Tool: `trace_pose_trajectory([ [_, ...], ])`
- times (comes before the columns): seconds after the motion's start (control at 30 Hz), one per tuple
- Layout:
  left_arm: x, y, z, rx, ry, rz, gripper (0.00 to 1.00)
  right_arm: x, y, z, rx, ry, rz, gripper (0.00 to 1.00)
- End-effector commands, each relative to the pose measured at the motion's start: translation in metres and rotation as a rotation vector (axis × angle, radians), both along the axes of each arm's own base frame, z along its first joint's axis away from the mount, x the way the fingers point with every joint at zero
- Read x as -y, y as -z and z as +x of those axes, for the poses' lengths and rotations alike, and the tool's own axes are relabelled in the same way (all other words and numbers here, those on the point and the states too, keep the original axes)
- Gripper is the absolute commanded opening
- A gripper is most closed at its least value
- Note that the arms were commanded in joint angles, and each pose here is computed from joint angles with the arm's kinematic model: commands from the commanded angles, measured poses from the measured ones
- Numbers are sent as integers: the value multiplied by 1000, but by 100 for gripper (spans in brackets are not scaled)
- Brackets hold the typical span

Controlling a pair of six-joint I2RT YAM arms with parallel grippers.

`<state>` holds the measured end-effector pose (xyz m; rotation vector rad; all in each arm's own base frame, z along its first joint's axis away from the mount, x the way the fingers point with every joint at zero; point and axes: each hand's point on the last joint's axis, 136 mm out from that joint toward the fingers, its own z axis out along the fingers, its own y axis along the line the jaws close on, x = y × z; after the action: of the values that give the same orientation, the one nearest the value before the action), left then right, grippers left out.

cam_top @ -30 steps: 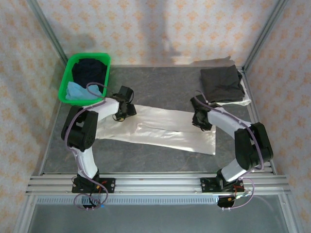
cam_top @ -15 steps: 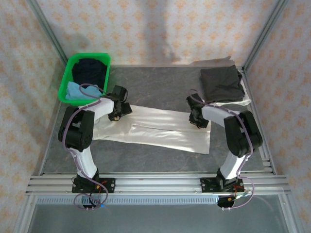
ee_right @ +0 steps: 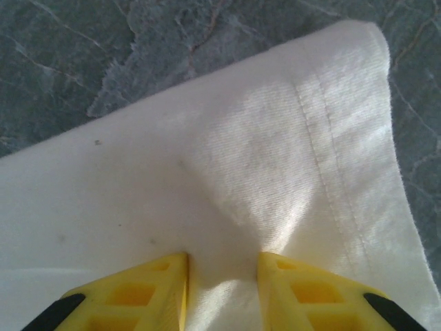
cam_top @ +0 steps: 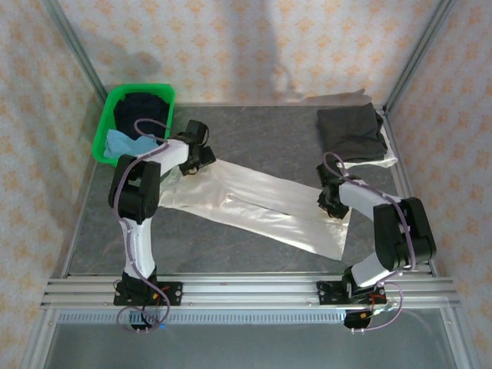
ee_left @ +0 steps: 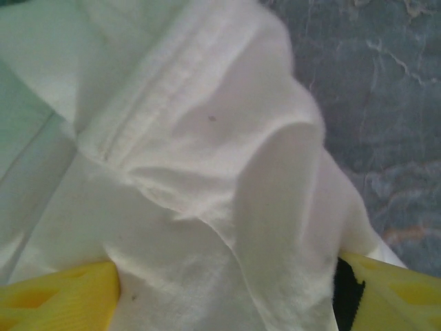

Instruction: Fold and stack the t-shirts

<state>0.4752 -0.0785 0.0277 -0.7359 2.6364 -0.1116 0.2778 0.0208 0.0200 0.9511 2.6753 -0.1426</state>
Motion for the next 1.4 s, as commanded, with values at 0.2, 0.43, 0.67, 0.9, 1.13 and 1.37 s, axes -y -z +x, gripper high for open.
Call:
trace_pose_trajectory([
  [0.2, 37, 21, 75, -7, 77, -84, 81, -17, -24, -19, 1, -109, 23, 39],
  [0.43, 93, -12, 121, 64, 228, -116, 90, -47, -28, -17, -35, -292, -30, 45],
  [0.67, 80, -58, 105, 135, 205, -56, 100, -61, -14, -36, -53, -327, -37, 45],
  [0.9, 76, -37, 79, 105, 154, -46, 100, -70, 5, -65, -117, -347, -36, 45],
  [1.13, 94, 11, 97, 49, 174, -104, 98, -95, 6, -84, -132, -383, 0, 46],
  [1.37, 129, 24, 137, 102, 256, -212, 95, -142, -1, -86, -106, -441, 69, 50],
])
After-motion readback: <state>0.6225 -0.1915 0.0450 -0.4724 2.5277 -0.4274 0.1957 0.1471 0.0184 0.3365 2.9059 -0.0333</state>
